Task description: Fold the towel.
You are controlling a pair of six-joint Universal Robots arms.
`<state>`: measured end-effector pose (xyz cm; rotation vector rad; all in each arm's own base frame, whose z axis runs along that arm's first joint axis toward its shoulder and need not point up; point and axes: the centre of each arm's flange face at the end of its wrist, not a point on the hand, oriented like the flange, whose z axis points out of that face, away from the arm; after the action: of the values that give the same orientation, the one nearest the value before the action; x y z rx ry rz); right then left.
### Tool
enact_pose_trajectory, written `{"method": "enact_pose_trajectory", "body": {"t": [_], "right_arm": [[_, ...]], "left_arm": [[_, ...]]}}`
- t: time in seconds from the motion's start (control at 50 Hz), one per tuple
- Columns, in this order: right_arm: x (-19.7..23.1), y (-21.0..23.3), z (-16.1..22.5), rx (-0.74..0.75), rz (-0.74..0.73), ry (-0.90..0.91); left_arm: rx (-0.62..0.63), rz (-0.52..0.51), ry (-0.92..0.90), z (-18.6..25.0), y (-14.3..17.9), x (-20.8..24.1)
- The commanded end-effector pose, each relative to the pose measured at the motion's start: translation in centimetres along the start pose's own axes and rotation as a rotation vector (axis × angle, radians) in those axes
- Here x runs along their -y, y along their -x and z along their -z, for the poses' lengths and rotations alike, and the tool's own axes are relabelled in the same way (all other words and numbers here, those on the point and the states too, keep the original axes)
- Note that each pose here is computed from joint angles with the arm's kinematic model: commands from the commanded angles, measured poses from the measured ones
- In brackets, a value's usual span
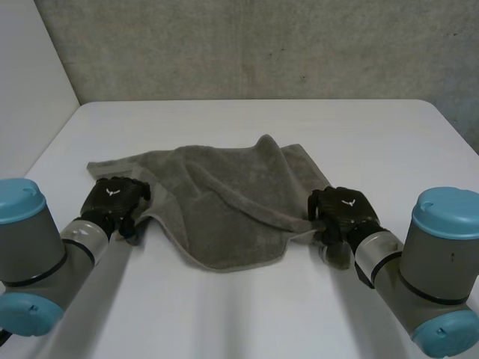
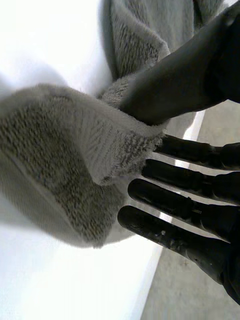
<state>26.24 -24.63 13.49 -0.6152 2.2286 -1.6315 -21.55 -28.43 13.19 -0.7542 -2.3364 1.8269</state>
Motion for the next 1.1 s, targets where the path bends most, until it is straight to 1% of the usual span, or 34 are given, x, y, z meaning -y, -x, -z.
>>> {"method": "enact_pose_trajectory", "body": {"t": [0.02, 0.12, 0.16, 0.22, 0.3, 0.44, 0.5, 0.54, 0.56, 0.58, 0.6, 0.62, 0.64, 0.66, 0.7, 0.72, 0.76, 0.78, 0.8, 0.82, 0.84, 0.86, 0.88, 0.92, 0.94, 0.98, 1.0, 1.02, 1.04, 1.06, 1.1], "right_arm": [[1.6, -0.3, 0.7, -0.032, 0.057, -0.064], [2.0, -0.3, 1.0, -0.051, 0.132, -0.099], [2.0, -0.5, 1.0, -0.075, 0.167, -0.11], [1.9, -0.6, 1.0, -0.085, 0.179, -0.105], [1.6, -0.4, 0.9, -0.08, 0.178, -0.098], [1.1, -0.6, 0.4, -0.077, 0.183, -0.074], [1.7, -0.6, 0.2, -0.076, 0.199, -0.086], [2.8, -1.2, 0.0, -0.09, 0.206, -0.107], [2.9, -1.2, 0.0, -0.09, 0.206, -0.107], [4.3, -1.7, 0.2, -0.102, 0.209, -0.131], [6.2, -2.1, 0.8, -0.108, 0.214, -0.163], [6.2, -2.1, 0.8, -0.109, 0.215, -0.163], [8.1, -2.4, 1.6, -0.107, 0.225, -0.188], [8.1, -2.5, 1.6, -0.107, 0.225, -0.188], [11.5, -3.1, 3.0, -0.064, 0.258, -0.221], [11.5, -3.1, 3.0, -0.063, 0.258, -0.221], [13.9, -3.1, 4.1, 0.015, 0.292, -0.215], [13.9, -3.1, 4.2, 0.016, 0.293, -0.215], [15.0, -2.8, 4.8, 0.053, 0.318, -0.203], [15.8, -2.8, 5.4, 0.08, 0.353, -0.182], [15.8, -2.8, 5.4, 0.08, 0.354, -0.181], [16.4, -3.2, 6.1, 0.079, 0.402, -0.155], [16.4, -3.2, 6.1, 0.079, 0.402, -0.155], [16.6, -4.0, 6.8, 0.069, 0.527, -0.066], [16.6, -4.0, 6.8, 0.069, 0.528, -0.065], [16.4, -3.7, 7.9, 0.096, 0.679, 0.007], [16.4, -3.7, 7.9, 0.096, 0.68, 0.008], [16.2, -3.5, 8.3, 0.117, 0.735, 0.04], [16.2, -3.5, 8.3, 0.117, 0.736, 0.04], [15.9, -3.4, 8.5, 0.136, 0.772, 0.067], [15.7, -3.4, 8.6, 0.146, 0.778, 0.089]], "left_arm": [[0.006, -0.005, -0.043, -0.5, -0.1, 0.2], [0.004, -0.013, -0.076, -1.2, -0.5, 0.0], [-0.009, -0.021, -0.106, -1.6, -1.2, 0.0], [-0.031, -0.029, -0.111, -1.7, -2.1, -0.2], [-0.038, -0.03, -0.108, -1.6, -2.3, -0.3], [-0.035, -0.035, -0.113, -1.6, -2.2, -0.1], [-0.01, -0.035, -0.124, -1.6, -1.5, 0.4], [0.007, -0.041, -0.16, -1.2, -1.0, 1.9], [0.007, -0.041, -0.16, -1.2, -1.0, 1.9], [0.023, -0.046, -0.192, -0.8, -0.5, 3.0], [0.023, -0.046, -0.192, -0.8, -0.5, 3.0], [0.047, -0.053, -0.228, -0.2, 0.3, 4.3], [0.068, -0.056, -0.262, 0.4, 1.0, 5.6], [0.068, -0.056, -0.262, 0.5, 1.0, 5.6], [0.097, -0.06, -0.305, 2.2, 2.0, 7.7], [0.097, -0.06, -0.305, 2.2, 2.0, 7.7], [0.106, -0.064, -0.33, 4.2, 2.4, 9.7], [0.106, -0.064, -0.33, 4.2, 2.4, 9.7], [0.106, -0.064, -0.329, 5.2, 2.5, 10.5], [0.106, -0.064, -0.329, 5.2, 2.5, 10.5], [0.104, -0.065, -0.323, 6.1, 2.6, 11.1], [0.103, -0.062, -0.308, 6.9, 2.7, 11.4], [0.103, -0.062, -0.308, 6.9, 2.7, 11.4], [0.114, -0.056, -0.271, 8.0, 3.2, 11.6], [0.114, -0.056, -0.271, 8.0, 3.2, 11.6], [0.118, -0.05, -0.237, 8.8, 3.6, 11.6], [0.118, -0.05, -0.237, 8.8, 3.6, 11.6], [0.107, -0.056, -0.218, 9.2, 3.5, 11.4], [0.107, -0.056, -0.218, 9.2, 3.5, 11.4], [0.087, -0.068, -0.193, 9.3, 3.2, 11.0], [0.069, -0.085, -0.163, 9.4, 3.2, 10.5]]}}
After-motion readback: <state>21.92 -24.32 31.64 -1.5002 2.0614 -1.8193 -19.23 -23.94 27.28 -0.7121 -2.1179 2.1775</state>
